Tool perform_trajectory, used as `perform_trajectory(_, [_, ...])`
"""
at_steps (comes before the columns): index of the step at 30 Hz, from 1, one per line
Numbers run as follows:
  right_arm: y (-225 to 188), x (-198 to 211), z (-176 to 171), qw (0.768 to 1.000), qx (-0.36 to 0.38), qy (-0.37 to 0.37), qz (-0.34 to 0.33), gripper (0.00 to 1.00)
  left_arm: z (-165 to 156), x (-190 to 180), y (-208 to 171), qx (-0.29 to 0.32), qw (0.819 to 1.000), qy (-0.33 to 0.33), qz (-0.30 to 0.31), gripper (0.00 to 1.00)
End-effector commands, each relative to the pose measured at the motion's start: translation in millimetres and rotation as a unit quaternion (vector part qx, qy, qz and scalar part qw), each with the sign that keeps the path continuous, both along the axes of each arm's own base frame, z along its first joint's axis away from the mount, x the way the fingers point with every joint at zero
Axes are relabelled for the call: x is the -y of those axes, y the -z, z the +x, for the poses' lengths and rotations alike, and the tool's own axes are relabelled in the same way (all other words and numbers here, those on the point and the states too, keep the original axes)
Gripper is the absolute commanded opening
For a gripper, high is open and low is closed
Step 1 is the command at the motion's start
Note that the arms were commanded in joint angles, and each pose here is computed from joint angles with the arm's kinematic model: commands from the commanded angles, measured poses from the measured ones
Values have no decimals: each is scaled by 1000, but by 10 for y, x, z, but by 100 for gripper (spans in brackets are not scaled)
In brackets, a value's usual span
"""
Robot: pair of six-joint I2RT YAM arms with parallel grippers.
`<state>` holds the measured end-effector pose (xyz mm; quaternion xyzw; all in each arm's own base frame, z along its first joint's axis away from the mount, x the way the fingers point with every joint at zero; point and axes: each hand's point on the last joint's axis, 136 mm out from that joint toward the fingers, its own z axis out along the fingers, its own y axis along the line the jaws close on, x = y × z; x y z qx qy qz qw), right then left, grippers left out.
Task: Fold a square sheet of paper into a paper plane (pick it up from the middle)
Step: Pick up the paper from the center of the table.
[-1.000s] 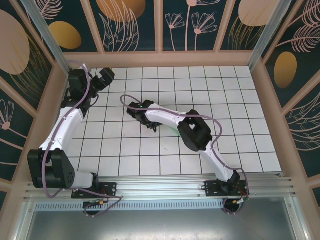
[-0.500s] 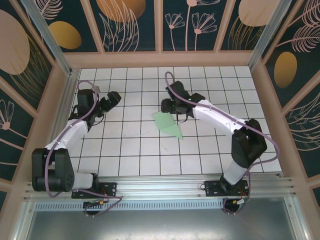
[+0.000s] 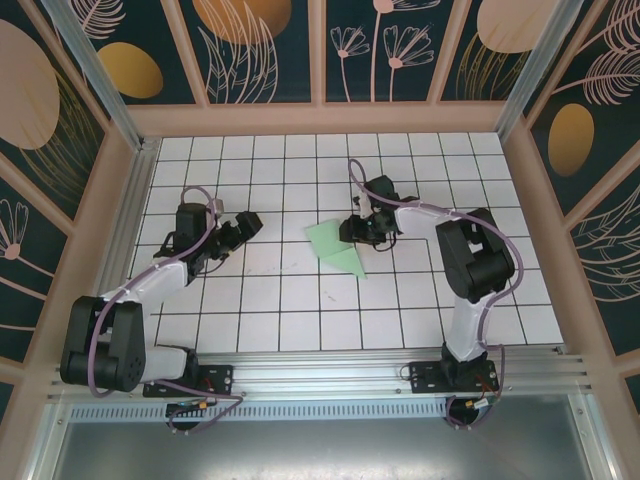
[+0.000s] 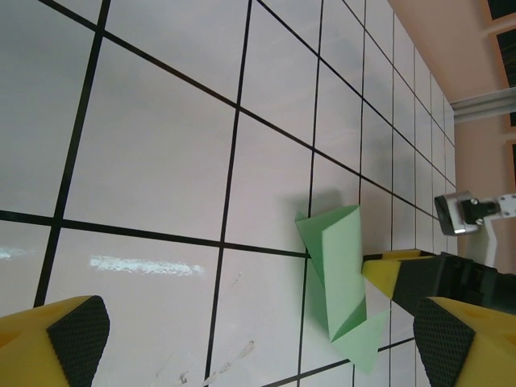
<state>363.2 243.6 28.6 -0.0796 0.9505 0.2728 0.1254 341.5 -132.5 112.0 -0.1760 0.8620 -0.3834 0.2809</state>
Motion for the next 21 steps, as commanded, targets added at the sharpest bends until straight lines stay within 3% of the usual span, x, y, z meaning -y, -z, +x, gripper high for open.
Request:
perform_trajectory(1, [-141,-237,103,995,28,-62,72,46,-2,86,-40,11,1000,13,-19,98])
perform_trajectory(11, [-150,-316,87,985,3,-81,153,31,-85,153,-25,10,999,27,-43,98])
perform_trajectory(17, [-156,-285,81,982,-12,-67,179,10,-124,190,-40,13,998,35,-55,98])
perform_trajectory(21, [-311,-322,94,974,-26,-26,223,5,-184,259,-58,21,996,41,-71,99])
